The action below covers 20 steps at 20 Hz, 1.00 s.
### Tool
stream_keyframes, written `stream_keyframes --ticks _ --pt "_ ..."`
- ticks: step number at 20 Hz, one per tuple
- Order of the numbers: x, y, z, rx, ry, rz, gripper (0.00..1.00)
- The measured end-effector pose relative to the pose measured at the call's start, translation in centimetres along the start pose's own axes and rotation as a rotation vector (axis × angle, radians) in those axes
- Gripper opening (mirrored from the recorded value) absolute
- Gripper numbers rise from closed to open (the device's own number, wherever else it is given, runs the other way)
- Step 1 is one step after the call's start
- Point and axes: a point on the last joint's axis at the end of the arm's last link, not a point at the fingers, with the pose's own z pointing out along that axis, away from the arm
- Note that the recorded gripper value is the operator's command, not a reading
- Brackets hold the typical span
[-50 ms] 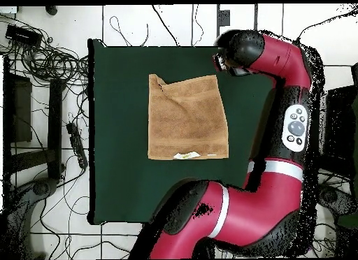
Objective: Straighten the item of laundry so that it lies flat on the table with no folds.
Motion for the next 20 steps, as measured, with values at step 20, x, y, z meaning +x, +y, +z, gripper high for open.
stream_keyframes --ticks 20 --pt "2.3 3.3 2.3 -0.022 -0.059 0.231 1.0"
